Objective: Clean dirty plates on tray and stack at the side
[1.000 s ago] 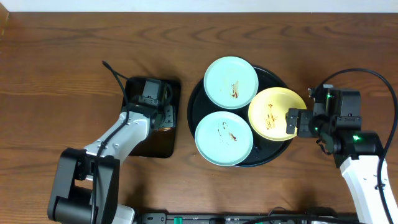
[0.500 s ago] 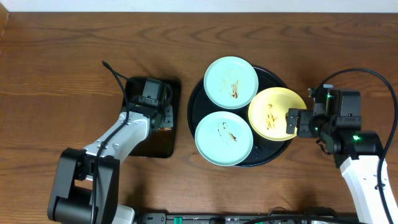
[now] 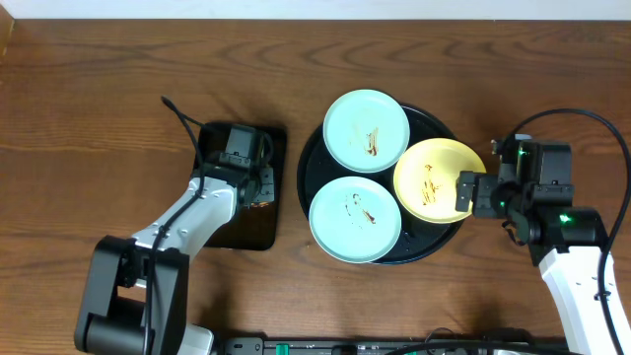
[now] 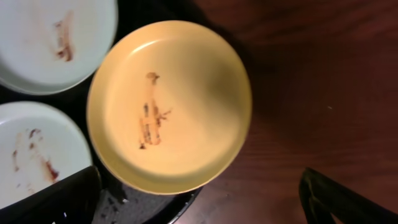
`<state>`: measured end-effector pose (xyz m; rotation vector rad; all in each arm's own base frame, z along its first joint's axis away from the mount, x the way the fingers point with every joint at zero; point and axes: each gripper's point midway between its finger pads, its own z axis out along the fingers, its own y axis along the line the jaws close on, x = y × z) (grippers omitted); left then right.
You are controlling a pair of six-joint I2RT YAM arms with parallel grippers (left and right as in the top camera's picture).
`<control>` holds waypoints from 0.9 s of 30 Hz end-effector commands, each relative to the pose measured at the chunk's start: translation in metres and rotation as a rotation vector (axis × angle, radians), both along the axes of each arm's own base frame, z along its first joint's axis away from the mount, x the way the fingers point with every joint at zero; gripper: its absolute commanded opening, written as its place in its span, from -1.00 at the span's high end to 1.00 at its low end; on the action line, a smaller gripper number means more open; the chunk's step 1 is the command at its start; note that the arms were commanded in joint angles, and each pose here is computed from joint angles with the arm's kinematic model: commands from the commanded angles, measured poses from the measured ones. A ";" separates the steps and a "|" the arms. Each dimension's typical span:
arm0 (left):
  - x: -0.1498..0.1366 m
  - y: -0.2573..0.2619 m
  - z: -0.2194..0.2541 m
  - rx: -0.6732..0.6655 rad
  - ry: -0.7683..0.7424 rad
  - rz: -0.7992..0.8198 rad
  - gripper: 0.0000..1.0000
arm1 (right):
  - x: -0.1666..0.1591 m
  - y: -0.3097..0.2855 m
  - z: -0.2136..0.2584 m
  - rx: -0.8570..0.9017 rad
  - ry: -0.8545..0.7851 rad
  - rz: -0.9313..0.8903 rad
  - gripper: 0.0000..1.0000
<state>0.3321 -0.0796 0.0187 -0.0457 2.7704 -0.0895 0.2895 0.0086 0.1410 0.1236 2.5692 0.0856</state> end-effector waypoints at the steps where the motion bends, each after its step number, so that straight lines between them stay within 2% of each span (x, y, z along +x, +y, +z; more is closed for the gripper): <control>1: 0.006 0.002 0.023 -0.004 -0.057 0.010 0.85 | 0.009 -0.013 0.011 -0.033 -0.044 -0.092 -0.99; 5: -0.001 0.010 0.036 -0.004 -0.057 0.029 0.85 | 0.014 -0.016 0.012 -0.021 -0.058 -0.077 -0.90; 8: -0.004 0.016 0.047 -0.032 -0.065 0.047 0.85 | 0.017 -0.014 0.002 0.030 -0.028 -0.038 -0.52; 11: -0.004 0.012 0.056 -0.091 -0.081 0.043 0.85 | 0.019 -0.017 -0.011 0.073 0.015 -0.048 -0.31; 12: -0.003 0.012 0.059 -0.109 -0.091 0.044 0.85 | 0.019 -0.022 -0.018 0.080 0.036 -0.062 -0.14; 14: -0.002 0.014 0.064 -0.120 -0.103 0.050 0.85 | 0.022 -0.027 -0.030 0.103 0.068 -0.079 0.44; 15: -0.002 0.015 0.065 -0.120 -0.107 0.052 0.85 | 0.025 -0.026 -0.034 0.122 0.076 -0.078 0.48; 18: -0.002 0.015 0.065 -0.121 -0.106 0.052 0.85 | 0.033 -0.020 -0.050 0.186 0.101 -0.046 0.42; 27: -0.004 0.006 0.066 -0.166 -0.095 0.030 0.85 | 0.043 -0.023 -0.093 0.188 0.189 -0.058 0.38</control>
